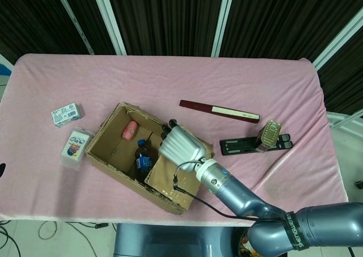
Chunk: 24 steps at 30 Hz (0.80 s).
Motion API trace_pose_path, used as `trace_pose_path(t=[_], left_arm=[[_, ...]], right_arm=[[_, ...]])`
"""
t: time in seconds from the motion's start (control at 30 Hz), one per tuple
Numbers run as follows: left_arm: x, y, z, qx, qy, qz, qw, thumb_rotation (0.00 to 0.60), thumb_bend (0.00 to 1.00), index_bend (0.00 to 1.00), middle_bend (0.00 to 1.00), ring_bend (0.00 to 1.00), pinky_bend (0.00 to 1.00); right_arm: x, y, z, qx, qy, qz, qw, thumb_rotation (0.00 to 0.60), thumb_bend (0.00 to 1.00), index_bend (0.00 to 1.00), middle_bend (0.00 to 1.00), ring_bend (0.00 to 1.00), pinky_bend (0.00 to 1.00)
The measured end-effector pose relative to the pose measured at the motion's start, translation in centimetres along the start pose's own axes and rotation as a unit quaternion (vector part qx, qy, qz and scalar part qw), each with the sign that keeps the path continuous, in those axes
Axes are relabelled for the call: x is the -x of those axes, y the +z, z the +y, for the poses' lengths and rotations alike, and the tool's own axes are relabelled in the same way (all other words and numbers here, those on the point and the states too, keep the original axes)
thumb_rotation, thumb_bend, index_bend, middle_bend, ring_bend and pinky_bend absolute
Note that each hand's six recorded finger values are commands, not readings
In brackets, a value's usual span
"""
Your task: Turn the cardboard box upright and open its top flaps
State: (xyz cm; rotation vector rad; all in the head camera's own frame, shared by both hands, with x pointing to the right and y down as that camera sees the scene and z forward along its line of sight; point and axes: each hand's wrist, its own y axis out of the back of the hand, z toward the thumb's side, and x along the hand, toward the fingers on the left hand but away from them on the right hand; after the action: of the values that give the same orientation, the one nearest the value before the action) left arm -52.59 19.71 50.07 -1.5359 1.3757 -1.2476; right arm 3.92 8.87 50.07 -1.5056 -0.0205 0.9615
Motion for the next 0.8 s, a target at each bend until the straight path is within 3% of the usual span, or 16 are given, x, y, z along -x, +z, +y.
trace_pose_path(t=[0.33, 0.8], left_arm=[[0.0, -0.2, -0.1, 0.001, -0.002, 0.003, 1.0000, 0.600, 0.26, 0.07, 0.06, 0.01, 0.04], [-0.1, -0.3, -0.2, 0.001, -0.004, 0.005, 1.0000, 0.600, 0.26, 0.07, 0.06, 0.01, 0.04]], right_arm=[[-0.4, -0.3, 0.1, 0.011, 0.034, -0.012, 0.9993, 0.600, 0.36, 0.45, 0.34, 0.18, 0.25], [-1.7, -1.0, 2.2, -0.005, 0.042, -0.019, 0.9989, 0.600, 0.34, 0.44, 0.33, 0.18, 0.25]])
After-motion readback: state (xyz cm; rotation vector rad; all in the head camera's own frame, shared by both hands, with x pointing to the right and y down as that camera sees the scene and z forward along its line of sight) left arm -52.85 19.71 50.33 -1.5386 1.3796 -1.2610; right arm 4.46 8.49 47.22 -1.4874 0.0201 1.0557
